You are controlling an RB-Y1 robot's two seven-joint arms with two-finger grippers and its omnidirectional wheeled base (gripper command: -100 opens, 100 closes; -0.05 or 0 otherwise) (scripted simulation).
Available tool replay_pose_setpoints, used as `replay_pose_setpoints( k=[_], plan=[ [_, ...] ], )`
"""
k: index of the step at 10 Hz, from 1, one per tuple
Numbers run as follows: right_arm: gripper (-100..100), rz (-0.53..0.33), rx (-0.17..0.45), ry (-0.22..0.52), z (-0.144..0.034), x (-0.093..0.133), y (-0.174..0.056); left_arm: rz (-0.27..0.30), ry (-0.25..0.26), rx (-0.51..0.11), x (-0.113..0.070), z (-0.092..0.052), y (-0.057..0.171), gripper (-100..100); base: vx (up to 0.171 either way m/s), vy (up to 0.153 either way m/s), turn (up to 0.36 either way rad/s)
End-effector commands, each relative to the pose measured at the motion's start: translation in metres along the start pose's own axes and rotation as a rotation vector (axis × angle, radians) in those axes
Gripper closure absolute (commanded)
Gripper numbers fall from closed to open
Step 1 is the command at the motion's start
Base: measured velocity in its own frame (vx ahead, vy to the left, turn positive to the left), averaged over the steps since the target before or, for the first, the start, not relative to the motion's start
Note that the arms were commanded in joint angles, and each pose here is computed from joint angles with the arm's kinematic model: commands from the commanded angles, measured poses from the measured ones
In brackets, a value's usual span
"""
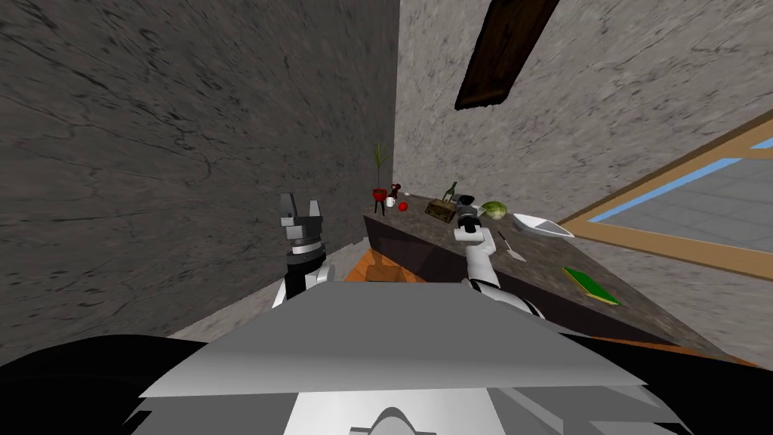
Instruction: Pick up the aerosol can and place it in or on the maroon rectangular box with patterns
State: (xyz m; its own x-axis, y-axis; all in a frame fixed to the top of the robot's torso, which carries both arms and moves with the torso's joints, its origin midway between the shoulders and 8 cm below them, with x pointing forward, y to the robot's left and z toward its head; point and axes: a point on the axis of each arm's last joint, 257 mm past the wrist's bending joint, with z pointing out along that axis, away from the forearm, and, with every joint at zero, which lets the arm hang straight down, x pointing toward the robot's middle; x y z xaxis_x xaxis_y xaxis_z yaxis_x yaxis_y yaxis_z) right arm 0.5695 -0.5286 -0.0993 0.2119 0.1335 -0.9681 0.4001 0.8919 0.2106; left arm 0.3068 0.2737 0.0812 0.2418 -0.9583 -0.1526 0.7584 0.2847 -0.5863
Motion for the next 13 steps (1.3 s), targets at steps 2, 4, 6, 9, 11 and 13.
replay_pose_setpoints(
  k=[2,4,6,9,11,13],
  plan=[
    [100,-0.050,0.027,-0.020,0.019,-0.023,-0.014,0.000,0.000,0.000,0.000,0.000,0.000,0,0.109,-0.091,0.180],
    [100,-0.092,0.048,-0.037,0.032,-0.043,-0.023,0.000,0.000,0.000,0.000,0.000,0.000,0,0.091,-0.092,0.201],
    [100,-0.136,0.069,-0.054,0.044,-0.063,-0.033,0.000,0.000,0.000,0.000,0.000,0.000,0,0.085,-0.085,0.184],
    [100,-0.198,0.099,-0.077,0.059,-0.091,-0.045,0.000,0.000,0.000,0.000,0.000,0.000,0,0.088,-0.089,0.146],
    [100,-0.233,0.115,-0.091,0.065,-0.107,-0.051,0.000,0.000,0.000,0.000,0.000,0.000,0,0.078,-0.063,0.122],
    [100,-0.243,0.121,-0.093,0.068,-0.110,-0.053,0.000,0.000,0.000,0.000,0.000,0.000,0,0.061,-0.052,0.092]
  ],
)
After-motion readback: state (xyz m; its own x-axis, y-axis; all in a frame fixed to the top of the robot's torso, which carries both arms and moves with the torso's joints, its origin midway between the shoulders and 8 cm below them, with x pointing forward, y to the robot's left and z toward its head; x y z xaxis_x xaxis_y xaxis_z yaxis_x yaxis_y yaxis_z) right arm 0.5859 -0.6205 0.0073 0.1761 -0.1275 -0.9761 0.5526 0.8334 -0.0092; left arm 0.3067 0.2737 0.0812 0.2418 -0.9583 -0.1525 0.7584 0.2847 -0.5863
